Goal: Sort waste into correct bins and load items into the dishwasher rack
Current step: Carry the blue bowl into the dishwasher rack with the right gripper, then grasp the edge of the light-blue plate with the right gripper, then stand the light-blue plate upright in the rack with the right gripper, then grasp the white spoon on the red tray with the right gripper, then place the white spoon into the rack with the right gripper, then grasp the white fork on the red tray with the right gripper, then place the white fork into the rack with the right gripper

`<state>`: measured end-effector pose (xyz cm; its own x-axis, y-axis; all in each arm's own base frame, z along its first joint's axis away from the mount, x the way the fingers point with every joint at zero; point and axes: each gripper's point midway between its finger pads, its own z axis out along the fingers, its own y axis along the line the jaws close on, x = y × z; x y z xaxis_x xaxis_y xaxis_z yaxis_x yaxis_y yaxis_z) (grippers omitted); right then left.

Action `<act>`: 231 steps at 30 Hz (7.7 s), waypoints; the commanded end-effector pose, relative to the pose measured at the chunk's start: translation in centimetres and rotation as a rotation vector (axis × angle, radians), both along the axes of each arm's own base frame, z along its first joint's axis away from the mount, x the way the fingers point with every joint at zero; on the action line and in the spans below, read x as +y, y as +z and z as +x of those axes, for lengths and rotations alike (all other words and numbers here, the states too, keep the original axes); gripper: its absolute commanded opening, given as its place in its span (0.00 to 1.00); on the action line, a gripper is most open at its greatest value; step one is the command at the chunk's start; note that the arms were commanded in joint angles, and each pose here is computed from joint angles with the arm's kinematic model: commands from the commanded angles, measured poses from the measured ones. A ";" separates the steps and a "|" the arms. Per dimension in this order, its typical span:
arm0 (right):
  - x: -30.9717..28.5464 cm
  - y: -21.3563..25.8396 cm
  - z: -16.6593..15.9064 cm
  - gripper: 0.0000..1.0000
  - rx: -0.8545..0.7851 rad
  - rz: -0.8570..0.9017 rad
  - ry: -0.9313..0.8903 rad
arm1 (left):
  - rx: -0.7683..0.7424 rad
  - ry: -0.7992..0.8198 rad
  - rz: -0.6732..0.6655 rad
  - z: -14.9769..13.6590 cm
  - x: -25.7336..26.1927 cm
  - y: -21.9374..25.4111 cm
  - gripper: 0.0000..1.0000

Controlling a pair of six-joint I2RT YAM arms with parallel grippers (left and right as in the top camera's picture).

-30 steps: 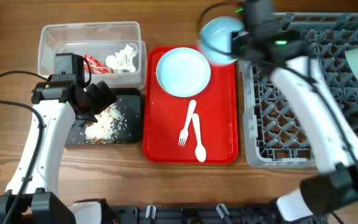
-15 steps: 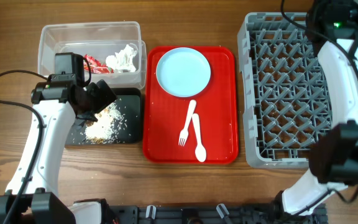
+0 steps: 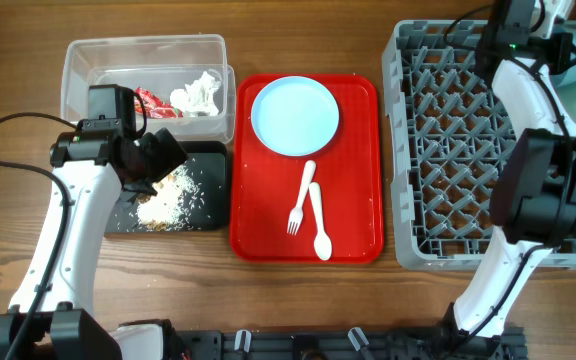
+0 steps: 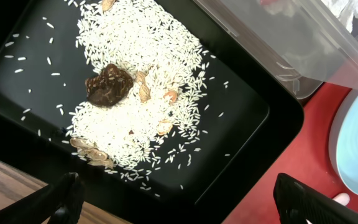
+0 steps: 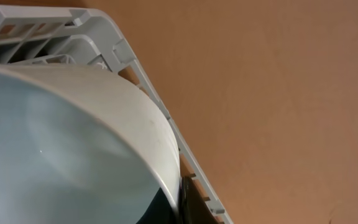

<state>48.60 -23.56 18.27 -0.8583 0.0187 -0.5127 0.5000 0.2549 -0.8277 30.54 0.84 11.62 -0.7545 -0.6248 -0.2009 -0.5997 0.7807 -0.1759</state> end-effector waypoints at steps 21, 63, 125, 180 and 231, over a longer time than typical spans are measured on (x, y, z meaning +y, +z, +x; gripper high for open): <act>24.1 4.3 -0.3 0.78 -0.101 1.087 0.902 | -0.020 0.025 0.009 0.1 0.4 0.6 0.99; 18.3 14.6 -1.9 0.04 -0.229 0.453 0.713 | -0.009 0.025 0.009 -0.2 0.4 0.5 1.00; 42.5 -17.2 -24.0 0.04 0.659 1.279 0.436 | -0.005 0.025 0.009 -0.3 0.4 0.5 1.00; 46.9 -18.8 -24.8 0.50 0.674 1.353 0.330 | -0.009 0.025 0.009 -0.2 0.4 0.5 1.00; 25.9 -7.3 -22.0 0.53 0.484 1.284 0.247 | -0.009 0.025 0.009 -0.2 0.4 0.5 1.00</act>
<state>26.83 2.73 11.30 -0.9956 0.0483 0.0799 0.0486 0.9988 0.0019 30.26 0.83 11.57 -0.7546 -0.6276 -0.1917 -0.6042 0.7784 -0.1703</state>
